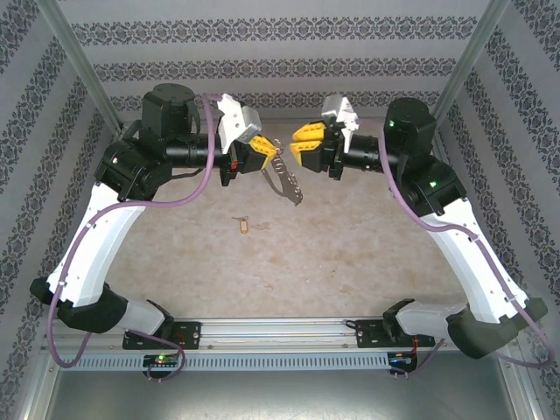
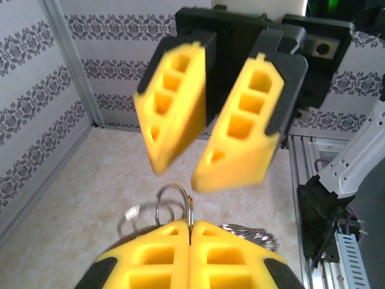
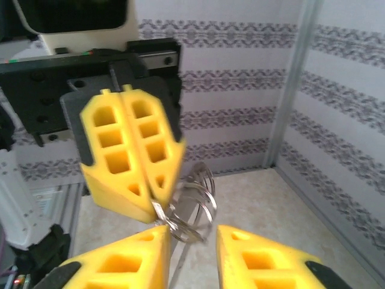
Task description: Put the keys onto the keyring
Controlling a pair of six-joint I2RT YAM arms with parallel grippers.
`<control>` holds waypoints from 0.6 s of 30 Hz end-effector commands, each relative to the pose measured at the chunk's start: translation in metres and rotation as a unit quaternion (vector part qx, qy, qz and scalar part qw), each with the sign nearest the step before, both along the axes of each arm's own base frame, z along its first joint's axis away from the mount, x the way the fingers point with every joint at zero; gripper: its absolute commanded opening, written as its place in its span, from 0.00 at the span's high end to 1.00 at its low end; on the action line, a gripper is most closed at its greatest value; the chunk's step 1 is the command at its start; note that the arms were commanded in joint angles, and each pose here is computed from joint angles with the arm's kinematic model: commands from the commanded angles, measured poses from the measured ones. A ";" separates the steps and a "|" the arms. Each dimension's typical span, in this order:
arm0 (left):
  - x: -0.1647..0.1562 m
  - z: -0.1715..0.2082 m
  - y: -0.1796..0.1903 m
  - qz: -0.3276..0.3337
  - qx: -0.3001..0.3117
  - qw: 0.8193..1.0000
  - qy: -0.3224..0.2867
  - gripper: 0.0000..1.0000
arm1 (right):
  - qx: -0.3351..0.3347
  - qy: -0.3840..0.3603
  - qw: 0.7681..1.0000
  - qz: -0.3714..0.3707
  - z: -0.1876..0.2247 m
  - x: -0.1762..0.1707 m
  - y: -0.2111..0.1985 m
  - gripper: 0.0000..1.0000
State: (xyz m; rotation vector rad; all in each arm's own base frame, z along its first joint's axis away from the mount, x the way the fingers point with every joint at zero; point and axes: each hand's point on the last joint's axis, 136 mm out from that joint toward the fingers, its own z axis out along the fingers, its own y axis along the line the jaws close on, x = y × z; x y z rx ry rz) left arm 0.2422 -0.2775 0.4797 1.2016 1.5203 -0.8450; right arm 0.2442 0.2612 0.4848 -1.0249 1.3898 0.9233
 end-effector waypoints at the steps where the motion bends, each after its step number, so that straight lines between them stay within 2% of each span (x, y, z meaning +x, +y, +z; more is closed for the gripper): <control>1: -0.014 0.037 0.005 -0.018 -0.061 0.998 -0.030 1.00 | 0.038 -0.015 0.999 -0.008 0.021 -0.006 -0.011 0.74; 6: -0.014 0.045 0.007 -0.024 -0.083 0.996 -0.027 1.00 | 0.041 -0.006 0.999 0.010 0.021 -0.015 -0.012 0.79; 11: -0.013 0.055 0.009 -0.027 -0.107 0.994 -0.027 1.00 | 0.049 0.015 0.998 0.040 0.019 -0.025 -0.009 0.79; 18: -0.013 0.055 0.007 -0.036 -0.107 0.993 -0.025 1.00 | 0.059 0.016 0.995 0.076 0.029 -0.032 0.002 0.77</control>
